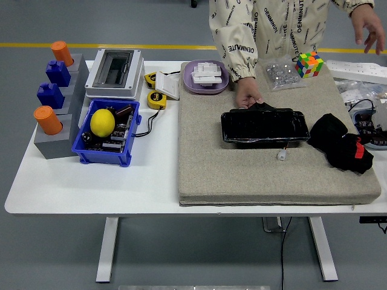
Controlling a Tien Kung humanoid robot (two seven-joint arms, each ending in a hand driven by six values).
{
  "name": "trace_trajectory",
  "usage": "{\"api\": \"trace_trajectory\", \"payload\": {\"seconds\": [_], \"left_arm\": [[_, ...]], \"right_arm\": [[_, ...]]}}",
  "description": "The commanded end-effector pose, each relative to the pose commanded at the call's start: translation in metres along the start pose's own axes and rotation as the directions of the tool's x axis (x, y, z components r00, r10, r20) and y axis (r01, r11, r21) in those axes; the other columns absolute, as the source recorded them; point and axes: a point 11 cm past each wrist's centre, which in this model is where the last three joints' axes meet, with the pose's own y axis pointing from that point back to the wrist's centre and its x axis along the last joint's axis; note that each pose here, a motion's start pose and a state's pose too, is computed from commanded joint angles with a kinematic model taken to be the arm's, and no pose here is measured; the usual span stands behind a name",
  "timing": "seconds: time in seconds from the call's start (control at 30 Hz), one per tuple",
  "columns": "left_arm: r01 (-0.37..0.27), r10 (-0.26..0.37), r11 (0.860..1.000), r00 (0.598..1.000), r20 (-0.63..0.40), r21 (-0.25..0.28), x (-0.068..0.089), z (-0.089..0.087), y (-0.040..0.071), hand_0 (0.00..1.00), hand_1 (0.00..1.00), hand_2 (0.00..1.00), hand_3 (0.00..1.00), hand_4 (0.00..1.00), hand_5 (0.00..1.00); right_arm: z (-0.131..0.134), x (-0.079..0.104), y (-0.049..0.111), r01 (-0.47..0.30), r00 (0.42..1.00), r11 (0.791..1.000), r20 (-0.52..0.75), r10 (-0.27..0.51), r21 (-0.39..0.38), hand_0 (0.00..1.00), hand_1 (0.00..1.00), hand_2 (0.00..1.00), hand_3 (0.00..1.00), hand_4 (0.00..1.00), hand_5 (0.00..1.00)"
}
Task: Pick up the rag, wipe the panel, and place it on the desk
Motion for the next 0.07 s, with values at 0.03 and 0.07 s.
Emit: {"api": "trace_trajectory", "payload": {"seconds": [0.03,0.07], "left_arm": [[0.000,0.000,1.000,1.000,0.002,-0.001,-0.0001,0.0005,0.0000,0.613,0.641,0.654,0.562,0.626,0.437],[0.000,0.000,1.000,1.000,0.003,-0.002,-0.0001,0.0008,0.0000,0.613,0.641,0.654,0.562,0.626,0.437]], "right_arm": [[-0.0003,0.0000,-0.0001,0.000,1.000,1.000,-0.001,0.000,0.000,0.939,0.843,0.904,0.900,0.998,0.885],[-0.0006,-0.0001,-0.0002,0.000,1.000,1.000,-0.001,0.000,0.000,0.939,0.843,0.904,0.900,0.998,0.885]]}}
